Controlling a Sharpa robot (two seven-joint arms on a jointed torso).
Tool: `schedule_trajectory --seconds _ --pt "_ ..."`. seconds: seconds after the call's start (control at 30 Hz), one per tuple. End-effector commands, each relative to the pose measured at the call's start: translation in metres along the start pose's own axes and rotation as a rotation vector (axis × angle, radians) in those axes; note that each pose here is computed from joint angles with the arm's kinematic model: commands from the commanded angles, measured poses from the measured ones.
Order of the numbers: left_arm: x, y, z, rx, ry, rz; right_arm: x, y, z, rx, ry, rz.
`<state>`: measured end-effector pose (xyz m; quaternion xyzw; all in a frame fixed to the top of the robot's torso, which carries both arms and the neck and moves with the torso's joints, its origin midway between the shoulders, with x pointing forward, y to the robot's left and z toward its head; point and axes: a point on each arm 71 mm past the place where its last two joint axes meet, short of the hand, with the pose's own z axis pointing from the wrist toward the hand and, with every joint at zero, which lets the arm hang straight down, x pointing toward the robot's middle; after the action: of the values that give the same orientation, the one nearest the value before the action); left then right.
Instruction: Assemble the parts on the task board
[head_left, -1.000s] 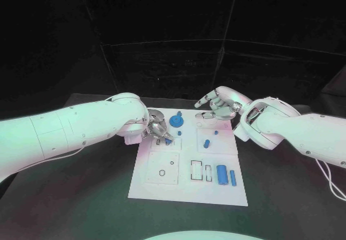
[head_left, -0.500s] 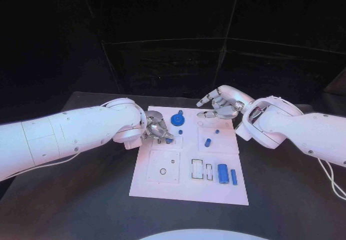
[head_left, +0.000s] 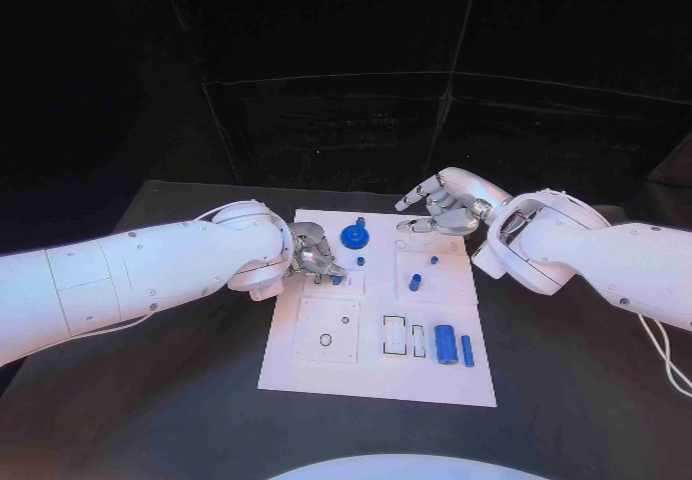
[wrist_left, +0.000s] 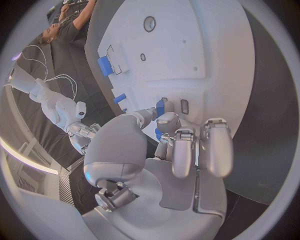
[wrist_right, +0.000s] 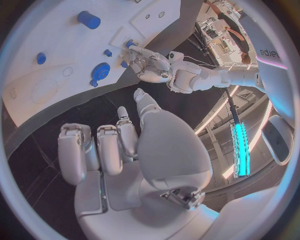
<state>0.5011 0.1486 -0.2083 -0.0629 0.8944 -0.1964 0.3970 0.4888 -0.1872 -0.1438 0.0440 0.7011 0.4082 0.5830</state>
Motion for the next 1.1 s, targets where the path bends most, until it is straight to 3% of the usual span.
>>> schedule_trajectory --seconds 0.03,0.5,1.1 --pt "-0.0012 0.0006 -0.0006 -0.007 -0.018 0.035 -0.0009 0.0009 0.0002 -0.003 0.003 0.001" --pt "0.0013 0.0051 -0.003 -0.023 0.017 0.061 -0.0008 0.0005 0.0005 -0.003 0.004 0.001" --pt "0.0025 0.0037 -0.0003 -0.031 0.044 0.079 -0.0003 0.001 0.001 -0.004 0.005 0.001"
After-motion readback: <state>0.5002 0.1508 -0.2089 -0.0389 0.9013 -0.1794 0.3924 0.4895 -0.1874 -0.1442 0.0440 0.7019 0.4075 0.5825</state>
